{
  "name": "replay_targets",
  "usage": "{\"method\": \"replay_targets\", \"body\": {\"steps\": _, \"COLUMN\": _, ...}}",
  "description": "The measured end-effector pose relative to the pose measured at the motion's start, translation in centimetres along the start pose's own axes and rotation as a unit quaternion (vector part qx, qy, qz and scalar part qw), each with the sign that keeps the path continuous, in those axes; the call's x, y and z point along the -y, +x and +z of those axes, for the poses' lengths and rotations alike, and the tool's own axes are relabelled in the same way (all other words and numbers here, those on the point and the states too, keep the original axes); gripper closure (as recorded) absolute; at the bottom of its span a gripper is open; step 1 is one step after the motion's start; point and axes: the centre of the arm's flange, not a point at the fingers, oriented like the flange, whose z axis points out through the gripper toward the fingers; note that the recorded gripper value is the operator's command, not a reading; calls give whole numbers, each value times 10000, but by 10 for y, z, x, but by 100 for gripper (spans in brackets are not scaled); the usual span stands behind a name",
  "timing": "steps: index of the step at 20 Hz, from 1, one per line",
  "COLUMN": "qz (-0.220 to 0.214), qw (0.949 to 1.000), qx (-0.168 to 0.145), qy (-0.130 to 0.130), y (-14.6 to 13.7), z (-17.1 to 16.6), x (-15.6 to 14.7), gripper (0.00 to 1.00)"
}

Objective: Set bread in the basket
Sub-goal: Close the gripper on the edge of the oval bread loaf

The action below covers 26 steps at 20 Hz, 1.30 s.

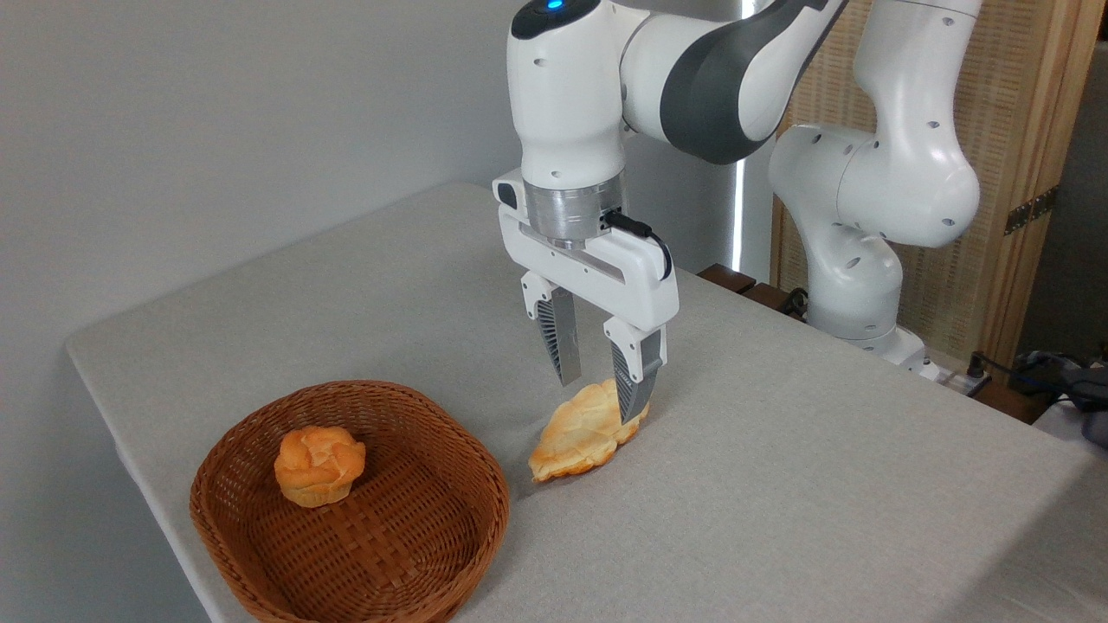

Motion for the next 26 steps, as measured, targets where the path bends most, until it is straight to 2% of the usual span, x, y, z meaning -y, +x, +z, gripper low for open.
{"method": "replay_targets", "body": {"steps": 6, "qz": 63, "qw": 10000, "qx": -21, "qy": 24, "y": 1, "z": 14, "x": -5, "gripper": 0}}
{"method": "replay_targets", "body": {"steps": 21, "qz": 159, "qw": 9999, "qx": -14, "qy": 21, "y": 4, "z": 24, "x": -5, "gripper": 1}}
{"method": "replay_targets", "body": {"steps": 22, "qz": 169, "qw": 9999, "qx": -3, "qy": 11, "y": 4, "z": 25, "x": -5, "gripper": 4}}
{"method": "replay_targets", "body": {"steps": 24, "qz": 226, "qw": 9997, "qx": 5, "qy": 5, "y": 5, "z": 27, "x": -5, "gripper": 20}}
{"method": "replay_targets", "body": {"steps": 26, "qz": 305, "qw": 9995, "qx": 14, "qy": -4, "y": 6, "z": 29, "x": -6, "gripper": 26}}
